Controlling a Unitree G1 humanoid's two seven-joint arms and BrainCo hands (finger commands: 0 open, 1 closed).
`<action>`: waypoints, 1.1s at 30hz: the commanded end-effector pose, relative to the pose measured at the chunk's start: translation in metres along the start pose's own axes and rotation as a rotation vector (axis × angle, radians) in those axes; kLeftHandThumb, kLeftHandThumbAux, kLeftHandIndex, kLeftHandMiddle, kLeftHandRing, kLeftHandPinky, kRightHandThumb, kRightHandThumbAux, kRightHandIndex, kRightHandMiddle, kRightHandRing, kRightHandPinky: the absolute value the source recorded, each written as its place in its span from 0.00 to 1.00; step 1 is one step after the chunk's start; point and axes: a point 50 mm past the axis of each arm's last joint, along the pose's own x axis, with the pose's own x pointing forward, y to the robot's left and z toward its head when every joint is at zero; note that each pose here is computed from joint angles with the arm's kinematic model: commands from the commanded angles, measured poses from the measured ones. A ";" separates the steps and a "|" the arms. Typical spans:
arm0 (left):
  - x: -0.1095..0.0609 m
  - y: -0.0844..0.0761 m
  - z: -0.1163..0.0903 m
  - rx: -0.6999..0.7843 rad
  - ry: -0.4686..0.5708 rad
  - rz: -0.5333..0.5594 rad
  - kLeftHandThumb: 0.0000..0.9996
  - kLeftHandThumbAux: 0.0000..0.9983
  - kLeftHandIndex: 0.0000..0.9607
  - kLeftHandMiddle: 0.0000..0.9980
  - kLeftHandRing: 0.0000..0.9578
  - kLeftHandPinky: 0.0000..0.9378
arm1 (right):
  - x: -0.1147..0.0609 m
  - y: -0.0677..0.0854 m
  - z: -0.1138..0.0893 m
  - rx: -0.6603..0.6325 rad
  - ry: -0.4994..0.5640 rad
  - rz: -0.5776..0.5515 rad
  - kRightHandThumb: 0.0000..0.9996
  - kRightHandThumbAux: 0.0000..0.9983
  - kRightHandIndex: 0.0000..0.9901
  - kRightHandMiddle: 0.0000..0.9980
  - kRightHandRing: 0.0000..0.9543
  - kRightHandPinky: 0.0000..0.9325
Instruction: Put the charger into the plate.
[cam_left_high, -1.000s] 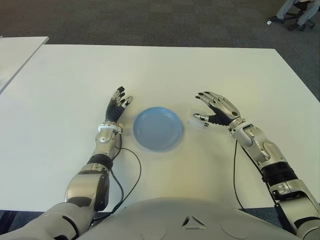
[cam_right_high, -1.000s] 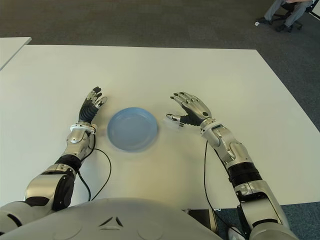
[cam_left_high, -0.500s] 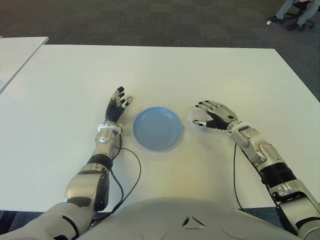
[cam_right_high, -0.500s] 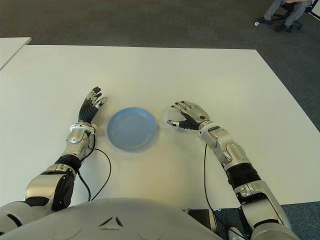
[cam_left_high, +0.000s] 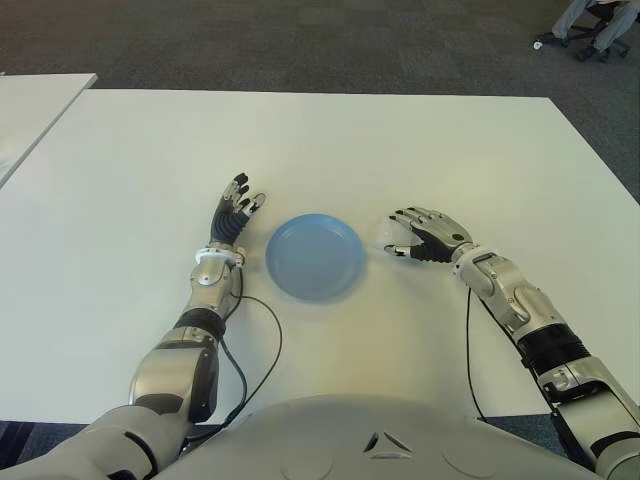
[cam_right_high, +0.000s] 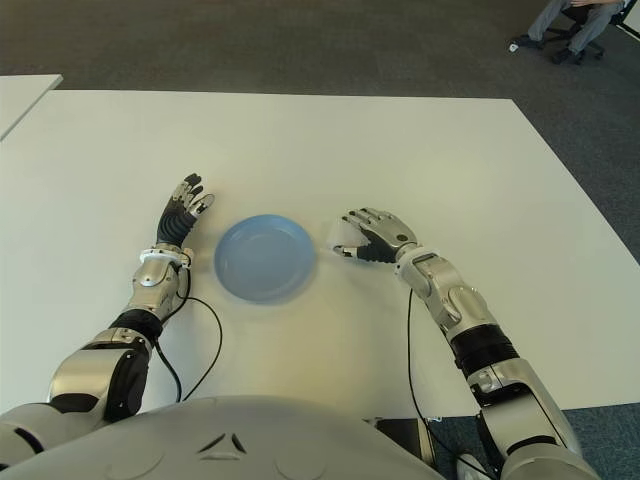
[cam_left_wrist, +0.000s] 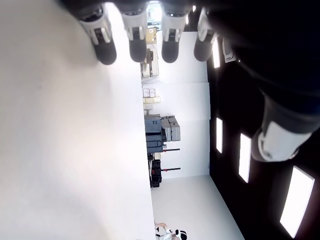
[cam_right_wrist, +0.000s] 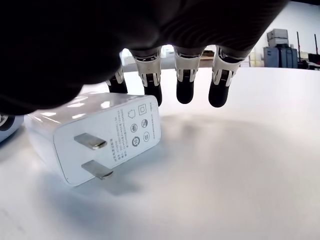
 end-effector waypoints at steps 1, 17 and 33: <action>-0.026 -0.001 -0.037 -0.026 0.184 0.010 0.00 0.57 0.00 0.06 0.05 0.05 | -0.001 0.008 -0.001 -0.007 0.009 0.044 0.34 0.10 0.00 0.00 0.00 0.00; -0.026 -0.001 -0.035 -0.030 0.162 0.001 0.00 0.58 0.01 0.06 0.04 0.04 | -0.004 0.018 -0.001 -0.021 0.004 0.084 0.31 0.09 0.00 0.00 0.00 0.00; -0.028 -0.001 -0.034 -0.052 0.139 -0.005 0.00 0.59 0.00 0.06 0.05 0.04 | -0.006 0.025 -0.005 -0.023 0.009 0.110 0.30 0.09 0.00 0.00 0.00 0.00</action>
